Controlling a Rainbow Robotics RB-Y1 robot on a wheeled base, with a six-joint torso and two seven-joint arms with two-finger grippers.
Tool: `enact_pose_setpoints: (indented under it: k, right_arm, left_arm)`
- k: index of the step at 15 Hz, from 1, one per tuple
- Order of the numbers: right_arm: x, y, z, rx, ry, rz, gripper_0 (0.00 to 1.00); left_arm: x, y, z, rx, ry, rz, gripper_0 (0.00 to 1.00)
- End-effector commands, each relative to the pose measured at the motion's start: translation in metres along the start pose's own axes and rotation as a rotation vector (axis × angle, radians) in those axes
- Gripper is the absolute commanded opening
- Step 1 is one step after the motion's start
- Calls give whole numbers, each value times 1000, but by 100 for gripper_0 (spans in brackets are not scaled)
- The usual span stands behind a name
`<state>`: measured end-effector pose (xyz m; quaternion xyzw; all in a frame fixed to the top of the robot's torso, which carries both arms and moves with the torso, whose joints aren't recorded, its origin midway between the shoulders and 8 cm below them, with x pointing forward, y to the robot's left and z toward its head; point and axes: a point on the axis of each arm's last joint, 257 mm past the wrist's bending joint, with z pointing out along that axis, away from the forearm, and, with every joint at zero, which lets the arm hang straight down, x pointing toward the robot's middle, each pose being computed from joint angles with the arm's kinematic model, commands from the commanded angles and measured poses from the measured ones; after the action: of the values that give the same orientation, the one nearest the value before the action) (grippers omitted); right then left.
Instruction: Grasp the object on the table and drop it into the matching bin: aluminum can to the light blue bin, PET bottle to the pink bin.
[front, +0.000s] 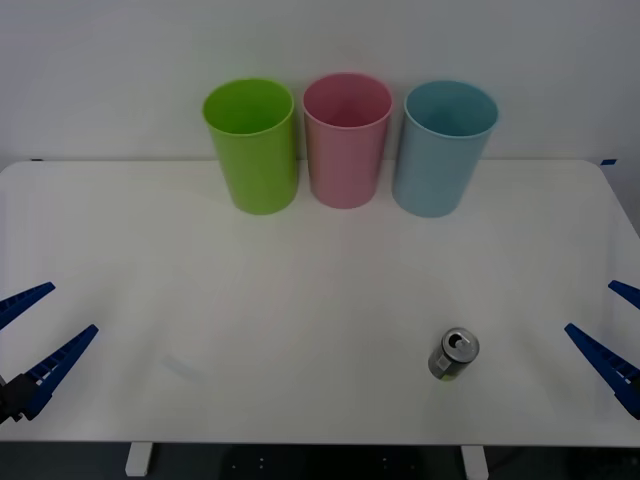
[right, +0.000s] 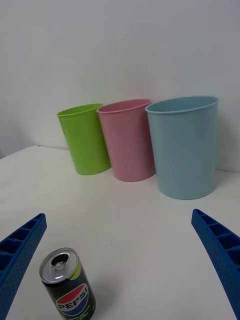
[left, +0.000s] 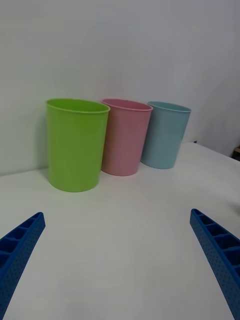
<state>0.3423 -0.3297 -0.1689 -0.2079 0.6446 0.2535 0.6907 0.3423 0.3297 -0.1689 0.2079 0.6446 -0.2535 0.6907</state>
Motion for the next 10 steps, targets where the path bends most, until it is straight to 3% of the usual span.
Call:
enact_pose_setpoints:
  k: [1, 2, 6, 10]
  right_arm:
    - [0, 0, 0, 0, 0, 0, 100]
    - [6, 0, -5, 16, 2, 18, 100]
    - [5, 1, -15, 13, 30, 9, 100]
    - [16, 6, -25, 1, 79, -24, 100]
  left_arm:
    - [0, 0, 0, 0, 0, 0, 100]
    - [0, 0, 0, 0, 0, 0, 100]
    - [0, 0, 0, 0, 0, 0, 100]
    - [0, 0, 0, 0, 0, 0, 100]
